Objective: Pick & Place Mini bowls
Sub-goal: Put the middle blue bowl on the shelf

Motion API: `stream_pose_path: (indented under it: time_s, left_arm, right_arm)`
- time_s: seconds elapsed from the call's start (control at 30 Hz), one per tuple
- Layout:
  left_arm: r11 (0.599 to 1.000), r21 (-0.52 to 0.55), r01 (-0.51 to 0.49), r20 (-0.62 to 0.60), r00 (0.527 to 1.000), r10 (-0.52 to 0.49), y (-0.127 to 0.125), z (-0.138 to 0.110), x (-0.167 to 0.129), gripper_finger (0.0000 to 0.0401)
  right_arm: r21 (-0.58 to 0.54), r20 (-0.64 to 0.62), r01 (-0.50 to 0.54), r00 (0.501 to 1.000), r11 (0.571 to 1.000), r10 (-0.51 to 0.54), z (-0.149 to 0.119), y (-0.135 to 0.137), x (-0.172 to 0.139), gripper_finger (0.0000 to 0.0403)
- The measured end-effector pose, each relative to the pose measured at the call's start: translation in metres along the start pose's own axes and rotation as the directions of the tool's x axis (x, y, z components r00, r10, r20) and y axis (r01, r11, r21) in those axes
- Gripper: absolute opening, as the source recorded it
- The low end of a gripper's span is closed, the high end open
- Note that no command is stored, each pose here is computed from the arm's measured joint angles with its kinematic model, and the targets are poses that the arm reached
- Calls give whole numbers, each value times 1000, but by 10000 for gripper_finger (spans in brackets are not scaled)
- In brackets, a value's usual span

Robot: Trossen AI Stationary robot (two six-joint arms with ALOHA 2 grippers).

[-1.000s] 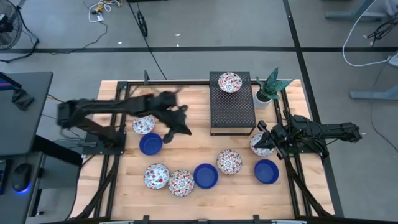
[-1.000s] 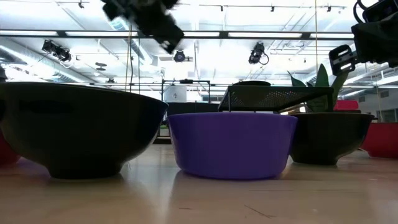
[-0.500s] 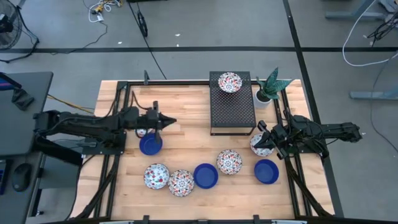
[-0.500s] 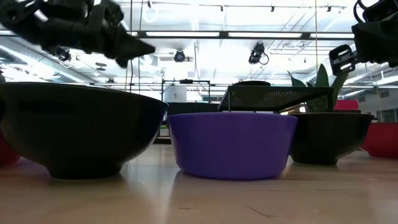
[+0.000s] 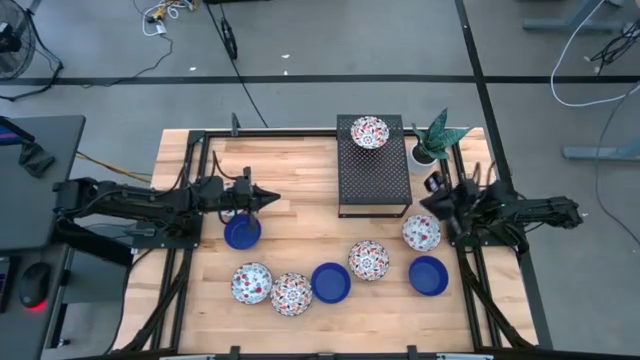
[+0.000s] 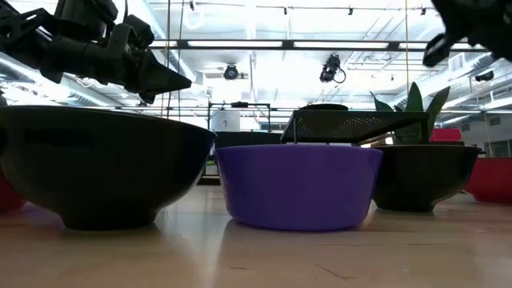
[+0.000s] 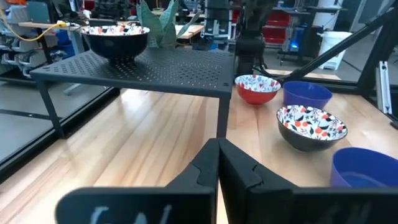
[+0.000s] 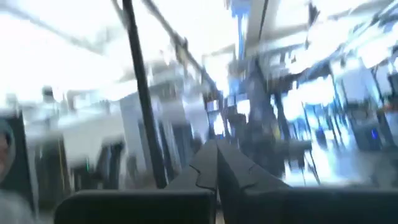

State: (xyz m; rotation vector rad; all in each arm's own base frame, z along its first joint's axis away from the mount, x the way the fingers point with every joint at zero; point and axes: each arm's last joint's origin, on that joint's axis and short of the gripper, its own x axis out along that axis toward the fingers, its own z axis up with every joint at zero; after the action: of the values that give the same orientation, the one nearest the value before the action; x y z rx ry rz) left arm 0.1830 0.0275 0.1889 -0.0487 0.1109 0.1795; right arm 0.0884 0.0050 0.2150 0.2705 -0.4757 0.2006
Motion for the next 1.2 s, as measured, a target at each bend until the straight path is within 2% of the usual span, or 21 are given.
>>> stream_pose_path:
  time_s: [0.07,0.13,0.23,0.43,0.53,0.67,0.73,0.87,1.03,1.2]
  left_arm:
    - [1000,1,7,-1,1000,-7,-1,0,0,9]
    - [1000,3,14,-2,1000,-14,-3,0,0,10]
    - [1000,4,19,-2,1000,-19,-4,0,0,9]
    - [1000,4,19,-2,1000,-19,-4,0,0,9]
    - [1000,3,20,-1,1000,-20,-4,0,0,10]
    - [1000,3,20,-1,1000,-20,-4,0,0,9]
    - [1000,2,19,-4,1000,-19,-4,-1,0,10]
    - [999,-32,20,-8,1000,-20,-4,-1,0,9]
    - [996,-72,55,-26,998,-57,-10,-3,-1,9]
    - [995,-72,71,-23,997,-73,-17,-3,-1,9]
  right_arm:
    - [35,19,-16,1000,999,15,1,1,4,5]
    - [71,-19,-18,1000,997,19,-5,1,9,5]
    - [96,-65,29,998,995,-23,-16,2,20,5]
    - [100,-253,119,963,988,-90,-40,10,53,5]
    - [25,-385,135,916,991,-115,-50,20,82,5]
    - [-70,-556,74,825,995,-101,-61,37,125,6]
    - [-88,-640,48,763,995,-93,-67,45,143,10]
    - [-89,-797,22,598,996,-85,-81,60,172,28]
    - [-85,-921,21,381,996,-87,-112,79,192,74]
    - [-38,-961,-21,273,999,-31,-140,98,206,122]
